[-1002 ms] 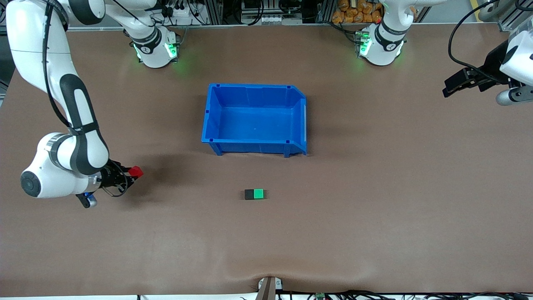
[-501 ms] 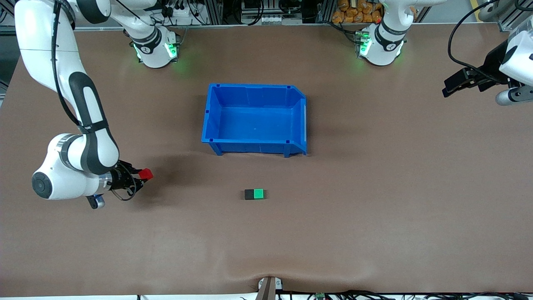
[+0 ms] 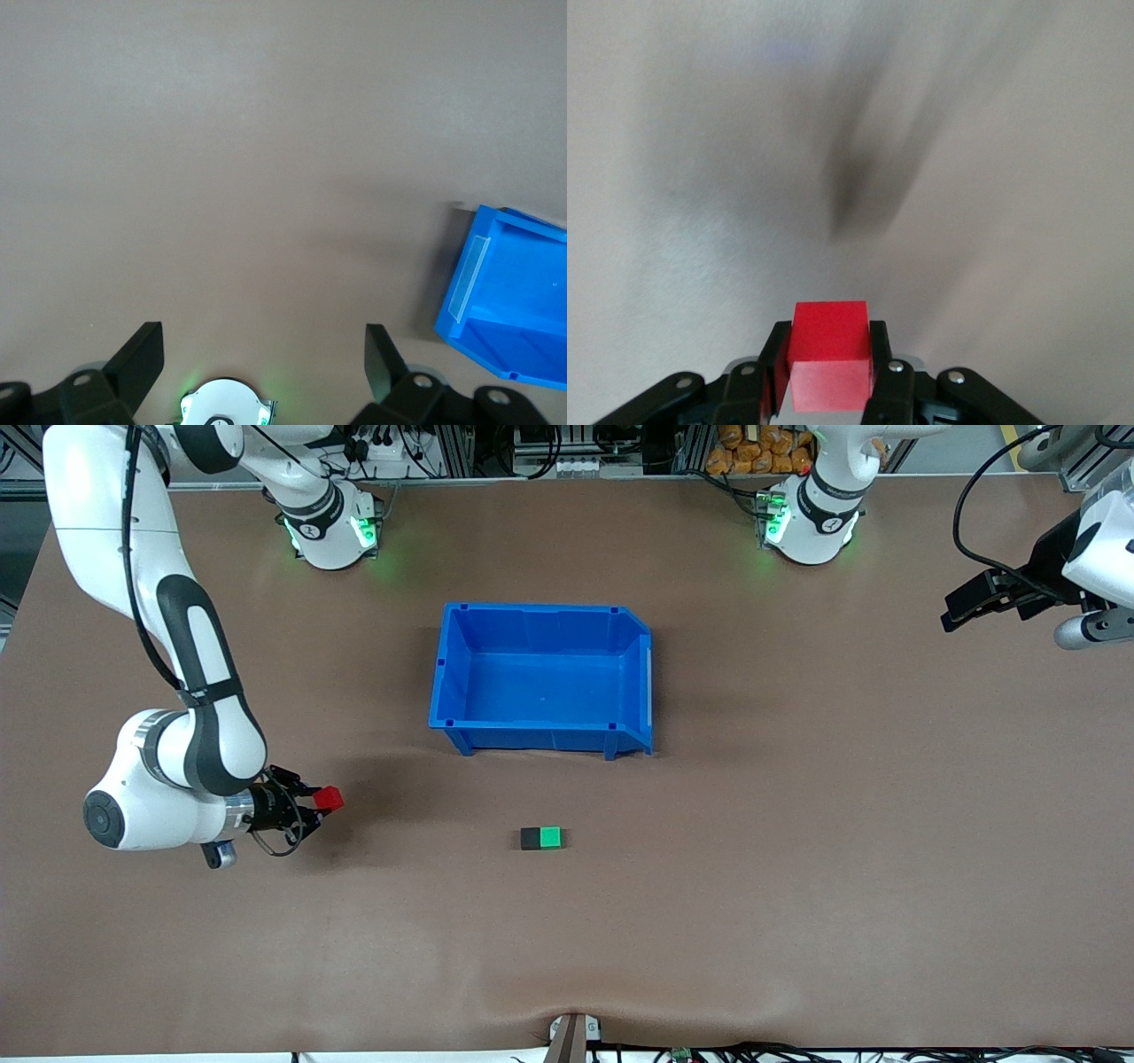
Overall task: Attach green and red cubes to black cube
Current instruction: 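Carry the red cube toward the black cube with the right gripper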
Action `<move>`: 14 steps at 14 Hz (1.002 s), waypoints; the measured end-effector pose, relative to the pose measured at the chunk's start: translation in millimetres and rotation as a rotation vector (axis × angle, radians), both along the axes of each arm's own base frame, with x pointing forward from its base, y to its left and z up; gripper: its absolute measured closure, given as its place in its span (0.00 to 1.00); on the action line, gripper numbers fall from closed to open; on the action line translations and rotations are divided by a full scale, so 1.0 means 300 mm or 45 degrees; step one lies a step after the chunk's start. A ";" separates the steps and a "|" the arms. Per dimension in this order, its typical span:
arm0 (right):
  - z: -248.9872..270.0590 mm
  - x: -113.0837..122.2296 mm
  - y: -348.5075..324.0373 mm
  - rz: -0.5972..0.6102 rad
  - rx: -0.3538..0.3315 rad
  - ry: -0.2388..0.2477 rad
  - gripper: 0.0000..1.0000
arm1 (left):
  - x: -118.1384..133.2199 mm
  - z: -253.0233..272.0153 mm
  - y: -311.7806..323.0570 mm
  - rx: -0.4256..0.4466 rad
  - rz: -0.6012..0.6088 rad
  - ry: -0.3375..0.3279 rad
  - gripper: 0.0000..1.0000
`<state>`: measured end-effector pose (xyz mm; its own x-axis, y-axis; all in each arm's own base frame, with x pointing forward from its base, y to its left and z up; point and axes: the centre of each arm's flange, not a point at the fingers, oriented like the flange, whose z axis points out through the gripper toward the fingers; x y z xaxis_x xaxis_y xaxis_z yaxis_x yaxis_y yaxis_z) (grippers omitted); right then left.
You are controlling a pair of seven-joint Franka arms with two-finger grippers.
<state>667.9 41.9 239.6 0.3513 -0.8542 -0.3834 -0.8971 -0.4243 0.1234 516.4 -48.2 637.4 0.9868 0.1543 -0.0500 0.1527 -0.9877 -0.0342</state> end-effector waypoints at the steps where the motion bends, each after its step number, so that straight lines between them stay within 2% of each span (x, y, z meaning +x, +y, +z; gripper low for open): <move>1: 0.005 0.005 0.016 -0.023 0.008 -0.008 0.60 | 0.000 0.000 -0.005 0.000 -0.003 0.000 0.00; 6: 0.013 0.029 0.080 -0.143 0.006 -0.052 0.60 | -0.001 0.000 -0.011 0.001 -0.008 0.000 0.00; 10: -0.008 0.028 0.180 -0.246 -0.009 -0.033 0.60 | -0.001 0.000 -0.013 0.001 -0.009 0.000 0.00; 14: -0.029 0.032 0.261 -0.342 0.003 -0.039 0.60 | -0.001 0.000 -0.011 0.001 -0.008 0.000 0.00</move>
